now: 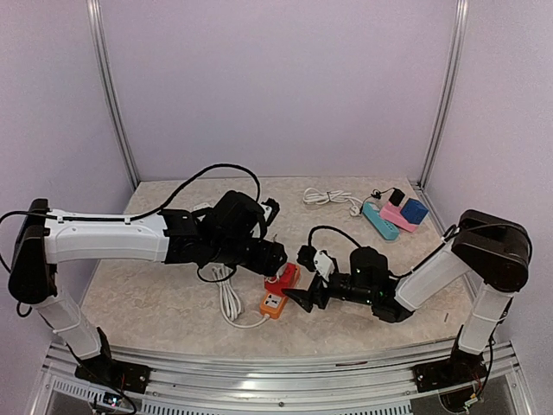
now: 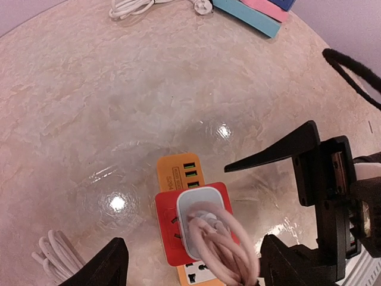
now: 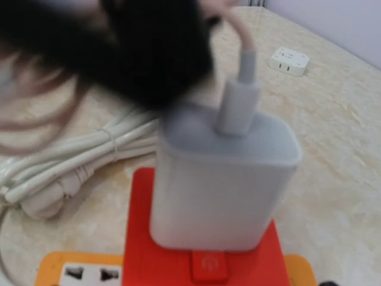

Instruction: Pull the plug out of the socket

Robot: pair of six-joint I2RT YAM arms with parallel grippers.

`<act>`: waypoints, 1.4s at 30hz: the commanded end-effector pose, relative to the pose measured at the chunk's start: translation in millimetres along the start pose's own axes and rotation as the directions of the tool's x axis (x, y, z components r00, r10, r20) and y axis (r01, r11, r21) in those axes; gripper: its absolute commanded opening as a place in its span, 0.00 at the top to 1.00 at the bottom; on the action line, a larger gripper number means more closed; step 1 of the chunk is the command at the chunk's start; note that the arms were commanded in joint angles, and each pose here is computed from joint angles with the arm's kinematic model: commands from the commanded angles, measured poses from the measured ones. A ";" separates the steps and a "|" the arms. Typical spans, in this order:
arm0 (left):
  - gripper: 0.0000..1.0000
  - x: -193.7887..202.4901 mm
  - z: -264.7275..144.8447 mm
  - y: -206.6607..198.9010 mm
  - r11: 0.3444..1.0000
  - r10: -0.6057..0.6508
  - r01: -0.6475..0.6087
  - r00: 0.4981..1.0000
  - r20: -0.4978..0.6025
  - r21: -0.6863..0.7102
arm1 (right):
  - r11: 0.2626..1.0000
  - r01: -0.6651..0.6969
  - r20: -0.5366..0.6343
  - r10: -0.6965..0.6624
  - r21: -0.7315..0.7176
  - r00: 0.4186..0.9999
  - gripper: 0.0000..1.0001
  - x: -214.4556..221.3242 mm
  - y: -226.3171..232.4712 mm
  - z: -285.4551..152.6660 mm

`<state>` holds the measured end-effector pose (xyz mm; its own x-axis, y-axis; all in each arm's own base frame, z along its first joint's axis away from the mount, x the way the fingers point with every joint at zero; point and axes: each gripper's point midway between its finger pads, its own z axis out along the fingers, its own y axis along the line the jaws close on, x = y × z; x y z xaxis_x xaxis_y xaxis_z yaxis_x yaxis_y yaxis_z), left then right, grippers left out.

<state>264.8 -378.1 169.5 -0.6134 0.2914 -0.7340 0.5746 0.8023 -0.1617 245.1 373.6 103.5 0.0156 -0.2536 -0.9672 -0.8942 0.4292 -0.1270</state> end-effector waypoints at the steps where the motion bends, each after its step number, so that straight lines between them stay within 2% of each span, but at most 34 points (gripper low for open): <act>1: 0.29 15.4 15.5 3.7 0.999 0.015 -0.017 0.998 -0.060 -0.035 | 1.000 0.010 0.024 -0.009 -0.014 1.000 0.08 -6.1 -1.2 7.6; 7: 0.41 23.2 22.7 10.1 0.999 0.006 -0.010 0.996 -0.087 -0.045 | 1.000 0.000 0.017 0.000 -0.021 1.000 0.10 -0.5 -4.3 12.3; 21: 0.53 22.5 30.9 1.5 1.000 0.013 -0.012 0.997 -0.077 0.005 | 0.998 -0.020 0.008 0.020 -0.053 1.000 0.13 9.2 -8.2 24.2; 26: 0.60 21.3 29.5 0.3 1.000 0.014 -0.013 0.997 -0.073 0.011 | 0.997 -0.019 -0.004 0.019 -0.073 1.000 0.18 11.8 -6.8 32.1; 28: 0.66 20.0 27.7 0.9 1.000 0.013 -0.012 0.998 -0.067 0.012 | 0.997 -0.022 -0.012 0.021 -0.078 1.000 0.21 15.4 -6.3 33.0; 32: 0.80 12.4 21.2 -1.5 1.000 0.011 -0.010 0.999 -0.039 0.027 | 0.996 -0.032 -0.029 0.030 -0.086 0.999 0.32 22.5 -6.7 32.9; 35: 0.87 6.2 15.7 -4.9 0.999 0.011 -0.010 1.000 -0.016 0.044 | 0.995 -0.040 -0.037 0.037 -0.088 0.999 0.44 26.8 -7.9 33.1; 42: 0.93 -8.1 2.1 -9.8 0.997 0.005 -0.007 0.999 0.032 0.074 | 0.994 -0.048 -0.065 0.042 -0.098 0.997 0.68 36.5 -6.7 34.9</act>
<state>265.6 -384.3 138.6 -0.6413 0.3313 -0.6921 0.5882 0.7915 -0.1661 267.1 395.2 87.9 -0.0080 -0.2294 -0.9733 -0.9285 0.3632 -0.0779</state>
